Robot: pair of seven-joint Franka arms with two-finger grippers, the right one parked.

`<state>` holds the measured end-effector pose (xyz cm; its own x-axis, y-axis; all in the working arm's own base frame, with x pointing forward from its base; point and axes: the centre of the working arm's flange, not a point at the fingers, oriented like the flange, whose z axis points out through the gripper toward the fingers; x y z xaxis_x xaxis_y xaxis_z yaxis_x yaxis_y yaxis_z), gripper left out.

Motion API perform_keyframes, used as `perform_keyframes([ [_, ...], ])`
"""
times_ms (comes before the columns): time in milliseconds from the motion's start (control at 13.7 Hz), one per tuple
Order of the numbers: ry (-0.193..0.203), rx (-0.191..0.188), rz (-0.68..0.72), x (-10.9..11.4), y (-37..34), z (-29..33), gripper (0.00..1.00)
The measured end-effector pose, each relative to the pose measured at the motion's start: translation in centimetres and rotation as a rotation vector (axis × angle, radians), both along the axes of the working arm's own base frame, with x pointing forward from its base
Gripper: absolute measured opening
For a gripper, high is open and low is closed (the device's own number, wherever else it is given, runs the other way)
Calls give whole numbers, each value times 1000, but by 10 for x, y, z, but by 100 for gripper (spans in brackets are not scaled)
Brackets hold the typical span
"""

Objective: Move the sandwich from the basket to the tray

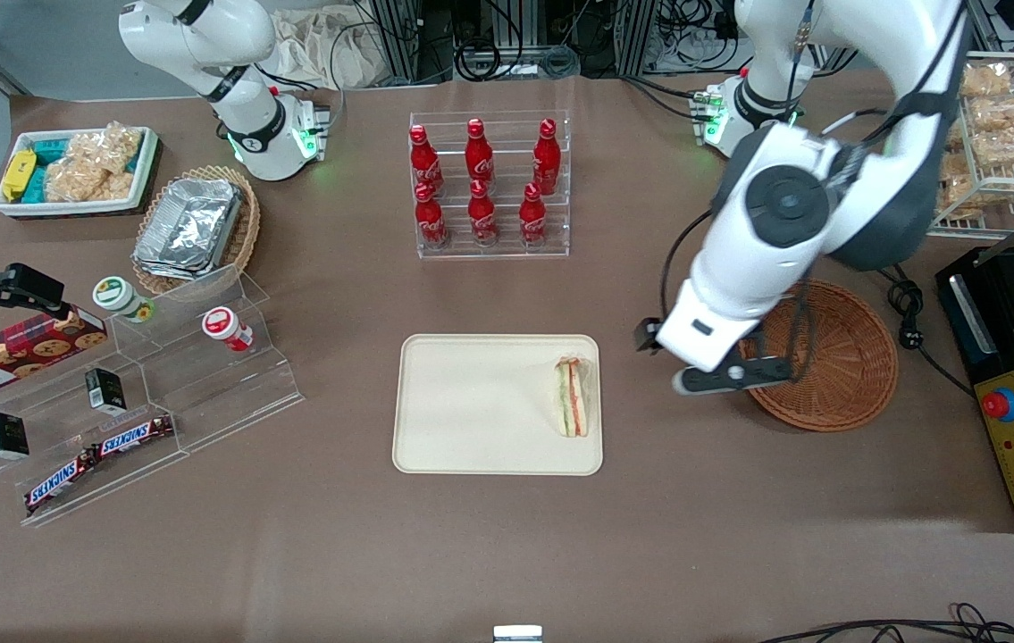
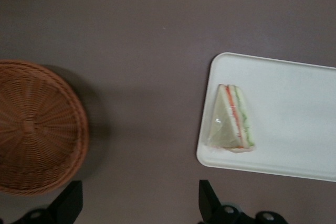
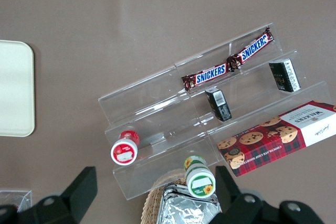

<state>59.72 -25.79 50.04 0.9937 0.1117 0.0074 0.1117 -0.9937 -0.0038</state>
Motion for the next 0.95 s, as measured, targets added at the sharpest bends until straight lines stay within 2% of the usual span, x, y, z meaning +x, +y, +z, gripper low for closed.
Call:
perform_keyframes([
  [146,45,1,-8,-6,44,33,100],
  [365,89,13,-35,-30,97,83,100],
  [510,89,9,-35,-47,128,114,100],
  [656,73,12,-39,-59,151,137,100],
  [948,53,7,-69,-58,180,148,100],
])
